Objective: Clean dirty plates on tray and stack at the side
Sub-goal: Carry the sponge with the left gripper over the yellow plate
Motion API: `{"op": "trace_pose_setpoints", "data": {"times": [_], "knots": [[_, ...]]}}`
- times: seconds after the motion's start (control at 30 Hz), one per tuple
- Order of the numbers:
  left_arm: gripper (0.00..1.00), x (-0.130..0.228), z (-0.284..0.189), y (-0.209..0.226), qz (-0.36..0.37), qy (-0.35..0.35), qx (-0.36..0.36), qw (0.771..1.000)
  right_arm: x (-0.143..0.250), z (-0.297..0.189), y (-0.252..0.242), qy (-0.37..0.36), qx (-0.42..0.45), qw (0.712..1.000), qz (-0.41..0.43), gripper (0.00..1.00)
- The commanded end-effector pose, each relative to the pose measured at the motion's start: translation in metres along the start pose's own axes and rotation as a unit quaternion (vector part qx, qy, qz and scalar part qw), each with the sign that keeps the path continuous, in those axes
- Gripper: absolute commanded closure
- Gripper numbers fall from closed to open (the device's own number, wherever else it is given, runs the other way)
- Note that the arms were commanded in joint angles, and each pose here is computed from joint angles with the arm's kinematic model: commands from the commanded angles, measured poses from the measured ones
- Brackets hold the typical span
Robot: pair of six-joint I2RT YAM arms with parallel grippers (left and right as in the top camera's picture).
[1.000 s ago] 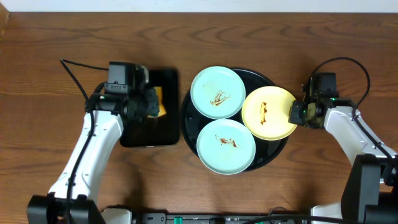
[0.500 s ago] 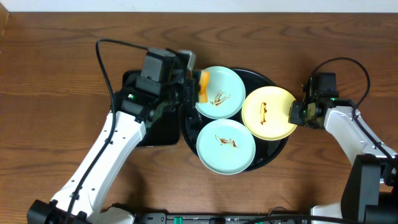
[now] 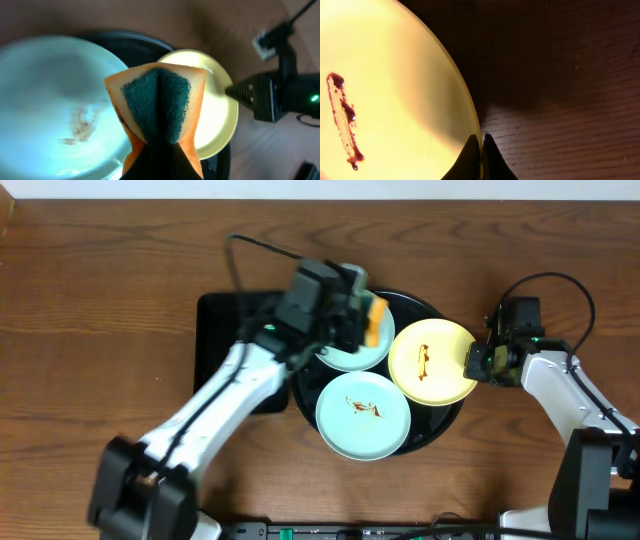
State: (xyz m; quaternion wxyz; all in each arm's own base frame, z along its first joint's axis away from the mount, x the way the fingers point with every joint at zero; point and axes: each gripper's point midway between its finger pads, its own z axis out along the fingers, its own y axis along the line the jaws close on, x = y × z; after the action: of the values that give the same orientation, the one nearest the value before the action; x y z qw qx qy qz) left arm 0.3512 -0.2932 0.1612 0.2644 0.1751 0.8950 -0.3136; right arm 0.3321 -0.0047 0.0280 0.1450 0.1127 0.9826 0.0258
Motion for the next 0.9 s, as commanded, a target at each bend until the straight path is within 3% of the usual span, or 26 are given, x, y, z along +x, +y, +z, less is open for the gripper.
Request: {"op": "trace_pose_setpoints", "data": {"times": [0.0,0.1,0.3,0.67,0.87], "knots": [[0.92,0.01,0.023,-0.025,0.001,0.02,0.035,0.999,-0.003,-0.001,-0.007,0.0,0.006,1.0,0.009,0.99],[0.93,0.023,0.046,-0.037,0.0,0.033,0.046,0.998,-0.003,-0.001,-0.007,0.0,0.006,1.0,0.009,0.99],[0.92,0.041,0.07,-0.039,-0.069,0.075,0.036,0.994,-0.003,-0.001,-0.007,0.0,0.006,1.0,0.009,0.99],[0.93,0.023,0.058,-0.045,-0.01,0.121,0.006,0.993,-0.003,-0.001,-0.007,0.0,0.006,1.0,0.009,0.99],[0.92,0.03,0.071,-0.067,0.035,0.132,0.071,0.988,-0.003,-0.001,-0.007,0.0,0.006,1.0,0.009,0.99]]}}
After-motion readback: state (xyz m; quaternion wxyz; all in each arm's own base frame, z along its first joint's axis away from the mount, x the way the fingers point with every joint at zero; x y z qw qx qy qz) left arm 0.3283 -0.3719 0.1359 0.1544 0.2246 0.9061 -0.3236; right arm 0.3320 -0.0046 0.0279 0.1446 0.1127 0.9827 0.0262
